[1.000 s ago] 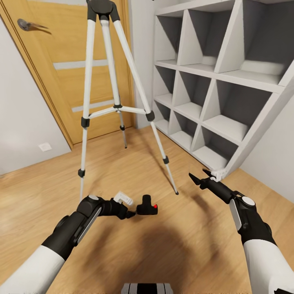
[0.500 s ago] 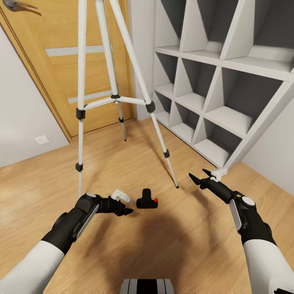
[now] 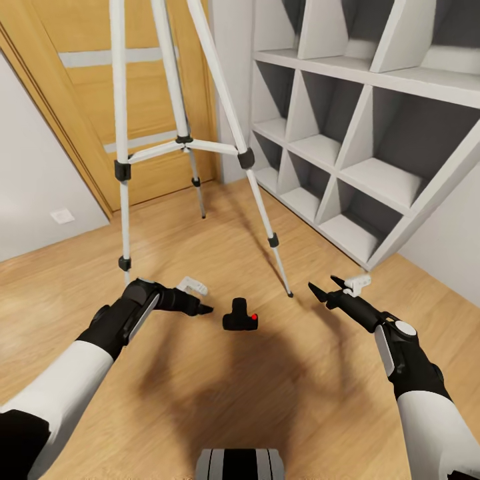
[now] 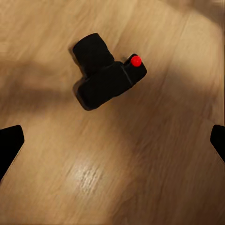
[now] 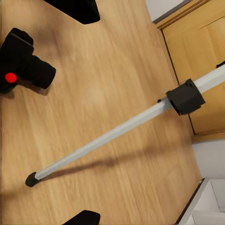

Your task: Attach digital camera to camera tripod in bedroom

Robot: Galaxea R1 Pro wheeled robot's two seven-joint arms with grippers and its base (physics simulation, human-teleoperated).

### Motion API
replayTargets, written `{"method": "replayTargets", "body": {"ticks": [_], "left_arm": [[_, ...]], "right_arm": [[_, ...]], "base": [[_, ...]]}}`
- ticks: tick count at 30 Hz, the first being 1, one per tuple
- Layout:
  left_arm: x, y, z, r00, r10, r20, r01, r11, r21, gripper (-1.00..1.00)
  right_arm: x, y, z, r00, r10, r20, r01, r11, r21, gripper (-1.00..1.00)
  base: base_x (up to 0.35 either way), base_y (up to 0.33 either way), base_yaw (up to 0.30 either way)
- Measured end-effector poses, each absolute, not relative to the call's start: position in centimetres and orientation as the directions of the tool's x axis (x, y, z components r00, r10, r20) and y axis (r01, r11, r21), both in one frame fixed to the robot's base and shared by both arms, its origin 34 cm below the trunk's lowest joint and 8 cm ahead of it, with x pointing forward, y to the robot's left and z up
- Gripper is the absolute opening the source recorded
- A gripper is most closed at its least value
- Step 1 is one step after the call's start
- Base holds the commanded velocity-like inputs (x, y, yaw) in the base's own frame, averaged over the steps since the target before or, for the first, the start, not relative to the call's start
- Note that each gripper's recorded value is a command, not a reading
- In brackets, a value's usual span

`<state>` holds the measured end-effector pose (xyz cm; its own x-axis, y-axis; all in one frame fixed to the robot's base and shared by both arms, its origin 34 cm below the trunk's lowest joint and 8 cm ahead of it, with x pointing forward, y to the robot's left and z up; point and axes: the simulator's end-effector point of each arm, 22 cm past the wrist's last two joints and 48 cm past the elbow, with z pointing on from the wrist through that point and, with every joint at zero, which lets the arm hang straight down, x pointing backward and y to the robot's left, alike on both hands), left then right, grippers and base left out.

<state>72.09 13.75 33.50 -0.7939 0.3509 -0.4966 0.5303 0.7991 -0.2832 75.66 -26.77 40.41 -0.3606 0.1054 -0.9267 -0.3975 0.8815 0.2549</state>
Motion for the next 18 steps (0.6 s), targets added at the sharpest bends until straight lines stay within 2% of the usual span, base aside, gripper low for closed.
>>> {"method": "replayTargets", "body": {"ticks": [10, 18], "left_arm": [[75.9, 11.9, 36.0, -0.753, 0.351, -0.556, 0.573, 0.766, -0.293, 1.00], [74.6, 8.6, 38.1, -0.699, 0.374, -0.609, 0.668, 0.646, -0.370, 1.00]], "right_arm": [[75.3, -27.0, 37.7, -0.394, 0.110, -0.912, -0.383, 0.883, 0.272, 1.00], [75.1, -28.3, 36.0, -0.407, 0.126, -0.904, -0.348, 0.894, 0.281, 1.00]], "base": [[0.000, 0.000, 0.000], [0.000, 0.000, 0.000]]}}
